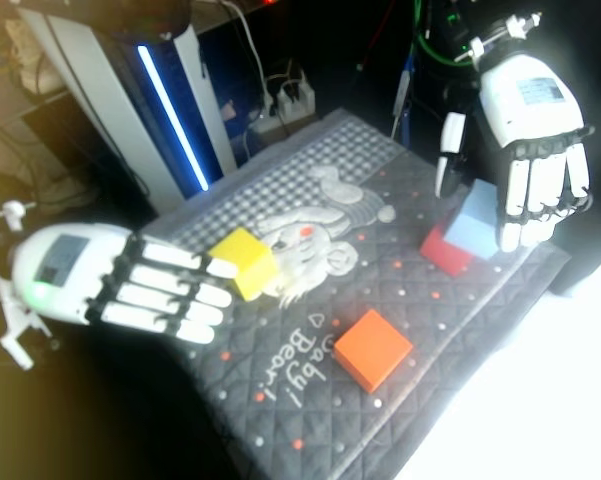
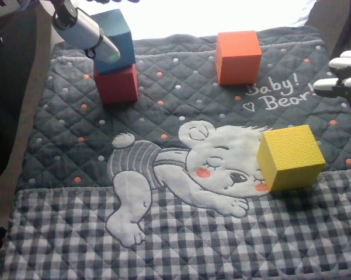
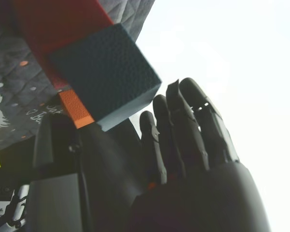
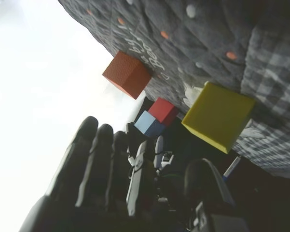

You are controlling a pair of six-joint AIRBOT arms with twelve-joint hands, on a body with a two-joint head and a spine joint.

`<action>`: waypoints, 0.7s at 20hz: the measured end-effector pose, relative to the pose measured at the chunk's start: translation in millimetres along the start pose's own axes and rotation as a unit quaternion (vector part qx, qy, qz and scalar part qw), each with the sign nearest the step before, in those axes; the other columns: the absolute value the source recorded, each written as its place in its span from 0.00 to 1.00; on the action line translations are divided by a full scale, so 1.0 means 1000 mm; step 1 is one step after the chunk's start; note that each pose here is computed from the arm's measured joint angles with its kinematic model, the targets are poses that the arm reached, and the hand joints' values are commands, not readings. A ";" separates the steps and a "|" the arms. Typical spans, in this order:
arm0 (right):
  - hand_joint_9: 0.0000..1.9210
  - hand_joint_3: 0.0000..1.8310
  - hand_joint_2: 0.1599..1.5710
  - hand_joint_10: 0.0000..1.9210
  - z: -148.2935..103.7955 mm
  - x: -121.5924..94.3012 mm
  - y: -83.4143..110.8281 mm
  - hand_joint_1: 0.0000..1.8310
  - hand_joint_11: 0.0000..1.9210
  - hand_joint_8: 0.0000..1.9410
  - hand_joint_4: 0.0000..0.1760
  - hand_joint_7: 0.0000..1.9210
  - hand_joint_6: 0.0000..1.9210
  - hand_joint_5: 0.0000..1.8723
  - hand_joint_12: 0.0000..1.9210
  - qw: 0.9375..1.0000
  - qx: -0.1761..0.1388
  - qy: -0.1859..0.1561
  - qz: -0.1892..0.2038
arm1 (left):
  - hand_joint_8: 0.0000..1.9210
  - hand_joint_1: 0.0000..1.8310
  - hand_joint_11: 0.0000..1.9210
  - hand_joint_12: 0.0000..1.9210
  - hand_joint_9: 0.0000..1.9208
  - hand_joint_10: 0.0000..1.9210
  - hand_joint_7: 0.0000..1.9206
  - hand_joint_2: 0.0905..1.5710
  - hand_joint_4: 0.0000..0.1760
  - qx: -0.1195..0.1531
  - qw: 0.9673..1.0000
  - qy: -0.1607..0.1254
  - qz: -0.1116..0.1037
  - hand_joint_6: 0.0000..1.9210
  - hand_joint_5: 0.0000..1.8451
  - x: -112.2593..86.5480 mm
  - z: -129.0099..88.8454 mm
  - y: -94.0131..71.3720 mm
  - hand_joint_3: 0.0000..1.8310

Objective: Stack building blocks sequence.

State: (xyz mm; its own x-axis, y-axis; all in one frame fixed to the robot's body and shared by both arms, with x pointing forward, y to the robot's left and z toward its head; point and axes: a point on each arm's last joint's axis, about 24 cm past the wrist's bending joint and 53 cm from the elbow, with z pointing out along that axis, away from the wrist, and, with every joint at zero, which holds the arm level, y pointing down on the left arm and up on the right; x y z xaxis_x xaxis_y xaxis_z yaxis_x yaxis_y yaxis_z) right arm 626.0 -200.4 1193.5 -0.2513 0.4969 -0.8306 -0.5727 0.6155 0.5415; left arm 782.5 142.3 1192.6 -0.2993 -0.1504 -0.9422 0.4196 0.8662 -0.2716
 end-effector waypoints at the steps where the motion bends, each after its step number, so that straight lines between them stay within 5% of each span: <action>1: 0.14 0.00 0.81 0.00 0.000 0.000 0.000 0.30 0.09 0.00 0.75 0.15 0.00 0.21 0.14 1.000 0.000 0.000 0.000 | 0.00 0.55 0.08 0.63 0.26 0.00 0.26 0.56 0.46 0.000 1.000 0.000 0.000 0.00 0.25 0.000 0.000 0.000 0.00; 4: 0.15 0.00 0.81 0.00 0.000 0.000 0.000 0.30 0.10 0.00 0.67 0.16 0.00 0.21 0.14 1.000 0.000 0.000 0.000 | 0.00 0.53 0.06 0.76 0.28 0.01 0.27 0.56 0.47 0.002 1.000 -0.001 -0.005 0.00 0.24 0.000 0.000 0.000 0.00; 6: 0.15 0.00 0.81 0.00 0.000 0.000 0.000 0.30 0.10 0.00 0.73 0.16 0.00 0.21 0.14 1.000 0.000 0.000 0.000 | 0.00 0.51 0.02 0.76 0.23 0.00 0.23 0.56 0.55 0.005 1.000 -0.002 -0.010 0.00 0.22 0.001 -0.001 -0.001 0.00; 7: 0.15 0.00 0.80 0.00 0.000 0.000 0.000 0.31 0.11 0.00 0.80 0.15 0.00 0.21 0.15 1.000 0.000 0.000 0.000 | 0.00 0.49 0.00 0.54 0.12 0.01 0.13 0.52 0.70 0.007 1.000 -0.003 -0.017 0.00 0.19 0.001 -0.004 -0.002 0.00; 8: 0.15 0.00 0.81 0.00 0.000 0.000 0.000 0.31 0.11 0.00 0.76 0.16 0.00 0.21 0.15 1.000 0.001 0.000 0.000 | 0.00 0.48 0.00 0.42 0.08 0.01 0.09 0.51 0.78 0.011 1.000 -0.006 -0.025 0.00 0.16 0.000 -0.006 -0.002 0.00; 9: 0.15 0.00 0.81 0.00 0.000 -0.001 -0.001 0.30 0.10 0.00 0.81 0.15 0.00 0.21 0.15 1.000 0.001 -0.001 0.001 | 0.00 0.46 0.00 0.34 0.05 0.00 0.04 0.50 0.96 0.017 0.999 -0.016 -0.036 0.00 0.11 -0.006 -0.012 -0.003 0.00; 10: 0.14 0.00 0.81 0.00 0.000 -0.001 0.000 0.28 0.10 0.00 0.83 0.15 0.00 0.21 0.15 1.000 0.001 -0.002 0.001 | 0.00 0.45 0.00 0.32 0.03 0.00 0.02 0.50 0.92 0.021 0.999 -0.022 -0.038 0.00 0.10 -0.010 -0.016 -0.003 0.00; 12: 0.13 0.00 0.80 0.00 0.000 -0.002 0.003 0.27 0.08 0.00 0.96 0.15 0.00 0.21 0.14 1.000 -0.004 -0.007 0.004 | 0.00 0.40 0.00 0.10 0.00 0.00 0.00 0.51 1.00 0.040 0.997 -0.047 -0.043 0.00 0.06 -0.021 -0.036 -0.008 0.00; 13: 0.14 0.00 0.80 0.00 -0.001 -0.004 0.006 0.31 0.06 0.00 0.80 0.16 0.00 0.23 0.13 1.000 -0.009 -0.010 0.004 | 0.00 0.38 0.00 0.04 0.00 0.00 0.00 0.50 1.00 0.049 0.996 -0.054 -0.045 0.00 0.06 -0.022 -0.045 -0.012 0.00; 14: 0.14 0.00 0.79 0.00 -0.001 -0.006 0.010 0.33 0.04 0.00 0.82 0.17 0.00 0.23 0.16 1.000 -0.014 -0.013 0.004 | 0.00 0.37 0.00 0.02 0.00 0.00 0.00 0.49 1.00 0.058 0.995 -0.061 -0.046 0.00 0.06 -0.023 -0.052 -0.017 0.00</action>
State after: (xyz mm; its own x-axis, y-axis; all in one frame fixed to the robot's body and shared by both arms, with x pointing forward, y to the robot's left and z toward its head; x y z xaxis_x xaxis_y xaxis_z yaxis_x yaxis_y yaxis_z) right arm 621.0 -198.2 1203.4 -0.2356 0.5187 -0.8218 -0.5920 0.5940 0.5447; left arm 737.5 156.3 1228.7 -0.2372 -0.2894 -0.9273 0.4943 0.7858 -0.3717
